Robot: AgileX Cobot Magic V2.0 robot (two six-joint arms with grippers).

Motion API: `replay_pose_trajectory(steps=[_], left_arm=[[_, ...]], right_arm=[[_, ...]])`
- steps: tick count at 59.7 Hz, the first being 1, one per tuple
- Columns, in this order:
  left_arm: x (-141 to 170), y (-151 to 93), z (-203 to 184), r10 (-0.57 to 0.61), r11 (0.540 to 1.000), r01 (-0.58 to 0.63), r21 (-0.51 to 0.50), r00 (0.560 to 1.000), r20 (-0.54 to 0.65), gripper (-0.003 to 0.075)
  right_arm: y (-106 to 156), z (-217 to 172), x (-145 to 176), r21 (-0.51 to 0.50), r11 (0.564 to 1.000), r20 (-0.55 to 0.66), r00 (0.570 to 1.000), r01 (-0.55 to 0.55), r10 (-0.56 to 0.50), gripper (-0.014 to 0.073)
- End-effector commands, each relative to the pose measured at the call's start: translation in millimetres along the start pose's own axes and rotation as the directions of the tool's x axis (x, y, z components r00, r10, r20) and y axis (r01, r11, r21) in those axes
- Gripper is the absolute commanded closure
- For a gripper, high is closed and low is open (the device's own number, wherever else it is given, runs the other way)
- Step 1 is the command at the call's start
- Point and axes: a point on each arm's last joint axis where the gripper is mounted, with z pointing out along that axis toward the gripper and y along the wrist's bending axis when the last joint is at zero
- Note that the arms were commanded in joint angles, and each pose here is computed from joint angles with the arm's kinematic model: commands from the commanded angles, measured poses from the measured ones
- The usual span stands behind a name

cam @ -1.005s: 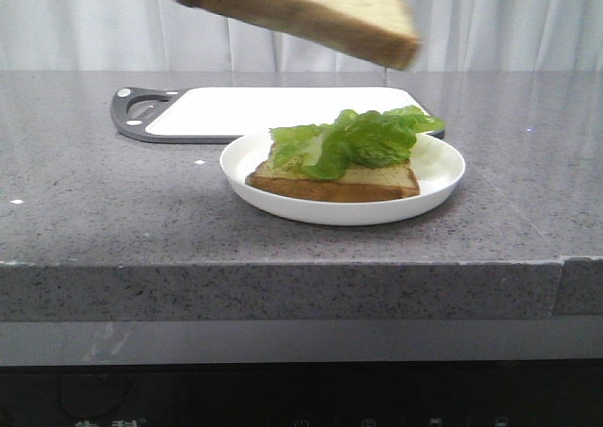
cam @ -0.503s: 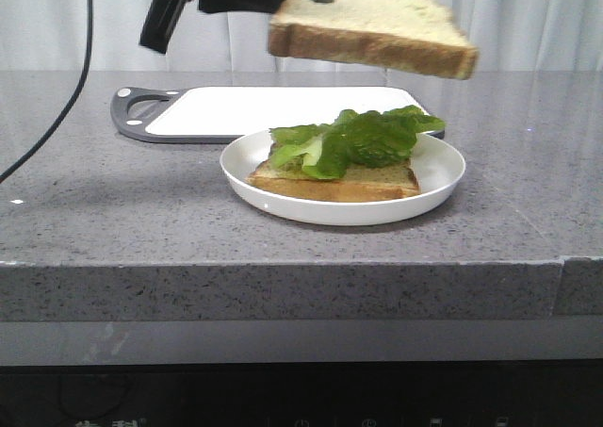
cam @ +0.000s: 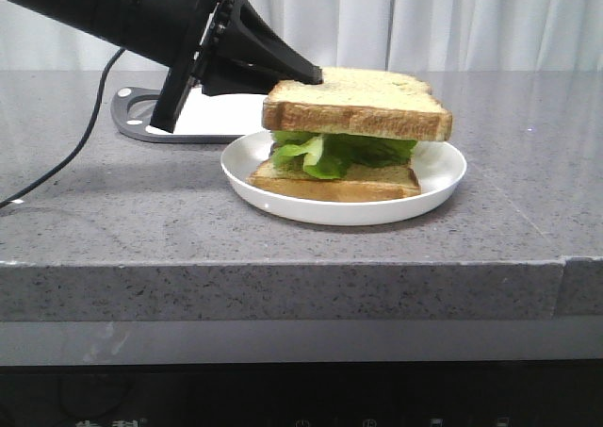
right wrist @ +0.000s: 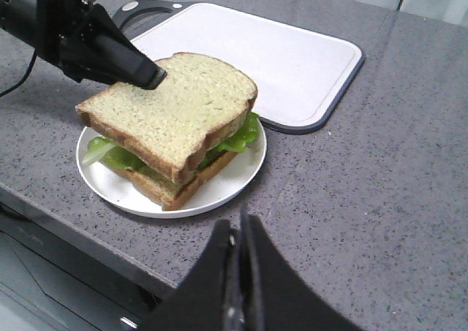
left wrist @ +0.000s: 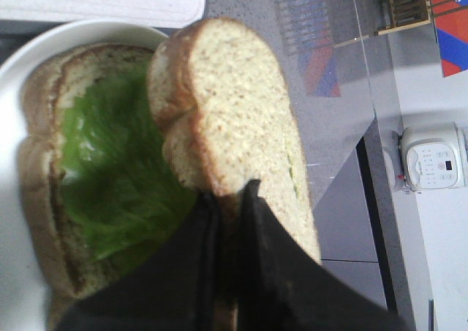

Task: Left arm grabs bread, right arm adds lettuce
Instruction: 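Carry the held bread slice with the left gripper over the lettuce, then lower the bread onto the lettuce and open the left gripper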

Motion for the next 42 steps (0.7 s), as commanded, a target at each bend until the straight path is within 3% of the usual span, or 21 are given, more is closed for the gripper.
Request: replay_pose_trajectory(steps=[1, 15, 21, 27, 32, 42], left_arm=[[-7.5, -23.0, -8.5, 0.018, 0.996, -0.022, 0.09, 0.999, 0.037, 0.0741], [-6.7, -11.4, -2.0, 0.003, 0.997, -0.004, 0.071, 1.0, 0.013, 0.0708], [-7.1, -11.0, -2.6, 0.009, 0.998, -0.01, 0.07, 1.0, 0.015, 0.0598], [-6.6, -10.8, -2.6, 0.011, 0.998, -0.012, 0.067, 1.0, 0.009, 0.043], [-5.9, -10.1, -2.6, 0.019, 0.998, -0.019, 0.06, 1.0, 0.003, 0.0332], [-6.9, -8.6, -6.5, 0.017, 0.998, -0.016, 0.068, 1.0, -0.004, 0.0229]], right_arm=[[-1.6, -4.3, -14.7, 0.021, 1.0, 0.1, 0.995, 0.018, -0.02, 0.0664], [-1.6, -4.3, -14.7, 0.021, 1.0, 0.1, 0.995, 0.018, -0.02, 0.0664], [-1.6, -4.3, -14.7, 0.021, 1.0, 0.1, 0.995, 0.018, -0.02, 0.0664], [-1.6, -4.3, -14.7, 0.021, 1.0, 0.1, 0.995, 0.018, -0.02, 0.0664], [-1.6, -4.3, -14.7, 0.021, 1.0, 0.1, 0.995, 0.018, -0.02, 0.0664], [-1.6, -4.3, -14.7, 0.021, 1.0, 0.1, 0.995, 0.018, -0.02, 0.0664]])
